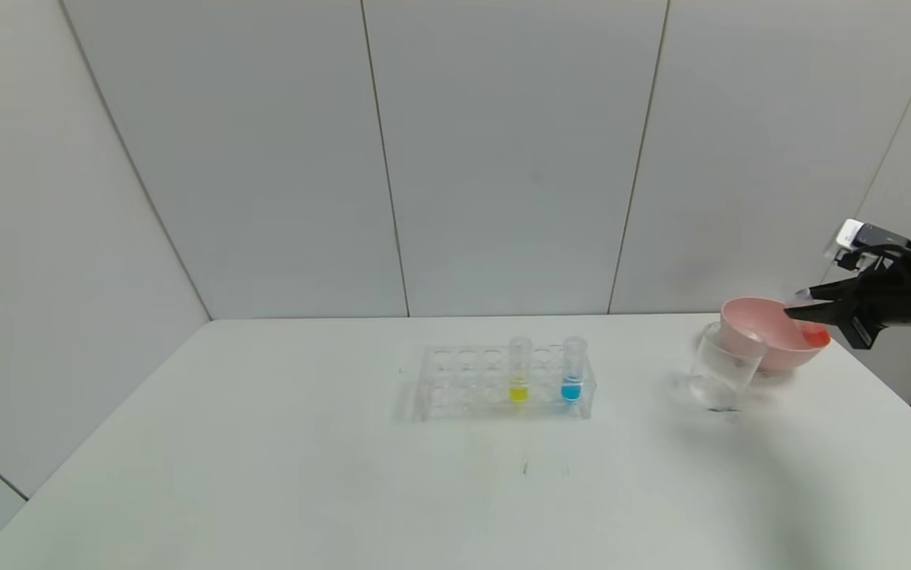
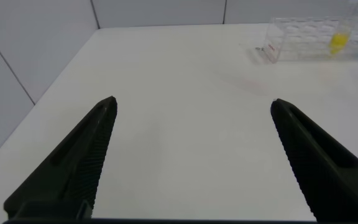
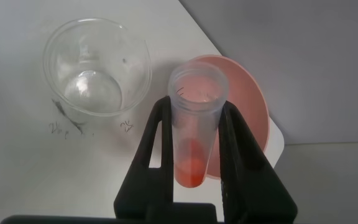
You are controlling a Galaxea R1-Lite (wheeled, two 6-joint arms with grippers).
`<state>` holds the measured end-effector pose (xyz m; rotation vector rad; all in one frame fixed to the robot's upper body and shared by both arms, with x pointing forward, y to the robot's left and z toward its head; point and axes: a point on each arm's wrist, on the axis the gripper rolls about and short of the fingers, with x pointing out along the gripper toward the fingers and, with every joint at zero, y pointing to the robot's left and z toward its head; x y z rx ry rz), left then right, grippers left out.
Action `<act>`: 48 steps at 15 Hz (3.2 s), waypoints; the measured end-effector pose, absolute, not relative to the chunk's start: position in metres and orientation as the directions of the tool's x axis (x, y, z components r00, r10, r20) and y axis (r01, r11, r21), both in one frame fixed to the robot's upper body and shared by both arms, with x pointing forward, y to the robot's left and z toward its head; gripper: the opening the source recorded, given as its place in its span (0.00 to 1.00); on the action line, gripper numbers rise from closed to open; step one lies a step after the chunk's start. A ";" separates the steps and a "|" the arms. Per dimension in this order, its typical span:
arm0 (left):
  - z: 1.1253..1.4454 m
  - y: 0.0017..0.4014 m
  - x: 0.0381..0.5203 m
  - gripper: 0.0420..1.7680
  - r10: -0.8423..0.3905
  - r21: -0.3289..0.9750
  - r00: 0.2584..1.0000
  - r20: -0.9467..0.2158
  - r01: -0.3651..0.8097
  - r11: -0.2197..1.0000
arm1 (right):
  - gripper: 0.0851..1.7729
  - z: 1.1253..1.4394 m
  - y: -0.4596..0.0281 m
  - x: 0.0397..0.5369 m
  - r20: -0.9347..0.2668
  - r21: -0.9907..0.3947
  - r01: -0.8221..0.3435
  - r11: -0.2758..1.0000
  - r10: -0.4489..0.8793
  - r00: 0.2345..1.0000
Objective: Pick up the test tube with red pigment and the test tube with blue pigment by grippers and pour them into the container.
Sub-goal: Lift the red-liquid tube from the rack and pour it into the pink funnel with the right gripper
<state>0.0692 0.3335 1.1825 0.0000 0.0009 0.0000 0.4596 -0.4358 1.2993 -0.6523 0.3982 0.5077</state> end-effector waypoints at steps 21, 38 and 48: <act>1.183 0.334 0.069 1.00 0.000 0.000 1.000 -0.001 0.000 1.000 | 0.24 1.346 -0.389 0.473 -0.805 -0.486 -0.695 0.530 0.037 0.592; 1.183 0.334 0.069 1.00 0.000 0.000 1.000 -0.001 0.000 1.000 | 0.24 1.333 -0.342 0.490 -0.809 -0.579 -0.702 0.414 -0.181 0.560; 1.182 0.334 0.069 1.00 0.000 0.000 1.000 -0.001 0.000 1.000 | 0.24 1.332 -0.327 0.491 -0.759 -0.646 -0.707 0.288 -0.346 0.552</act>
